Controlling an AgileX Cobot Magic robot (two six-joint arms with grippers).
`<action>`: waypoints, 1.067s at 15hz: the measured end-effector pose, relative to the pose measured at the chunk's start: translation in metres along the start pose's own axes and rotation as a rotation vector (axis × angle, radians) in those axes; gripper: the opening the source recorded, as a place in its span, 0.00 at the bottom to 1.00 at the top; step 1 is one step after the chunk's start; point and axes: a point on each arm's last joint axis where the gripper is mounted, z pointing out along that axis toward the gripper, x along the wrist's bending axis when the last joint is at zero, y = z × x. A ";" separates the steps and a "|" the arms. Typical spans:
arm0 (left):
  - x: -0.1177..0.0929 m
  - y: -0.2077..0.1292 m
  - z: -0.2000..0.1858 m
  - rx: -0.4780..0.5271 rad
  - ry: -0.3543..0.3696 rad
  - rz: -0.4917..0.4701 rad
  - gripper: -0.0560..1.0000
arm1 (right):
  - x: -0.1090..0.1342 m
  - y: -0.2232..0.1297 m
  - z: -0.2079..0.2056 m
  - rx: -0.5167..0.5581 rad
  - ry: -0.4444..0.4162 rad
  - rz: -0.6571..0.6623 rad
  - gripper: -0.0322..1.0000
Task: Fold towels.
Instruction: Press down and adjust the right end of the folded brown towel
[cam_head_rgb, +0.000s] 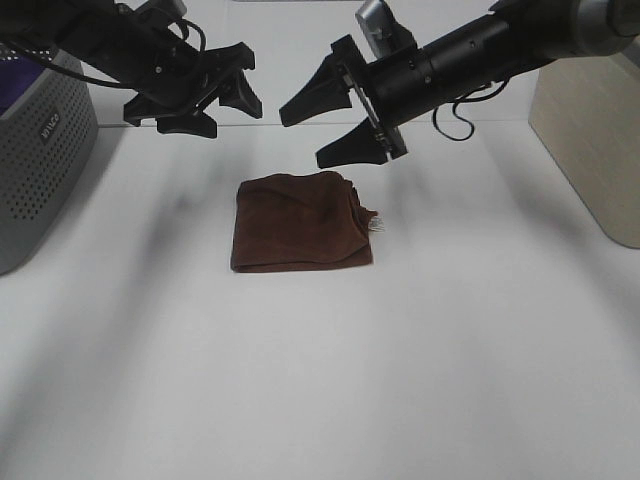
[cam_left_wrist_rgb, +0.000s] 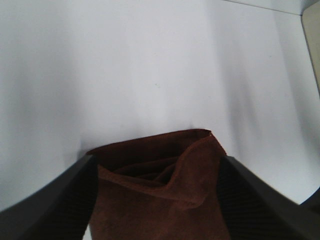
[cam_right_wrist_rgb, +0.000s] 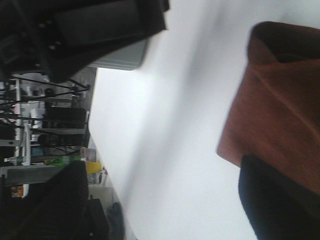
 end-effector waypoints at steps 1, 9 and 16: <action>0.003 0.000 -0.001 0.010 0.010 0.012 0.67 | -0.003 0.001 0.010 -0.020 0.058 0.010 0.78; 0.005 -0.002 -0.001 0.036 0.026 0.040 0.67 | -0.074 -0.006 0.043 -0.069 0.057 0.181 0.77; 0.007 -0.002 -0.001 0.041 0.050 0.076 0.67 | -0.089 -0.001 0.022 -0.128 0.037 0.207 0.77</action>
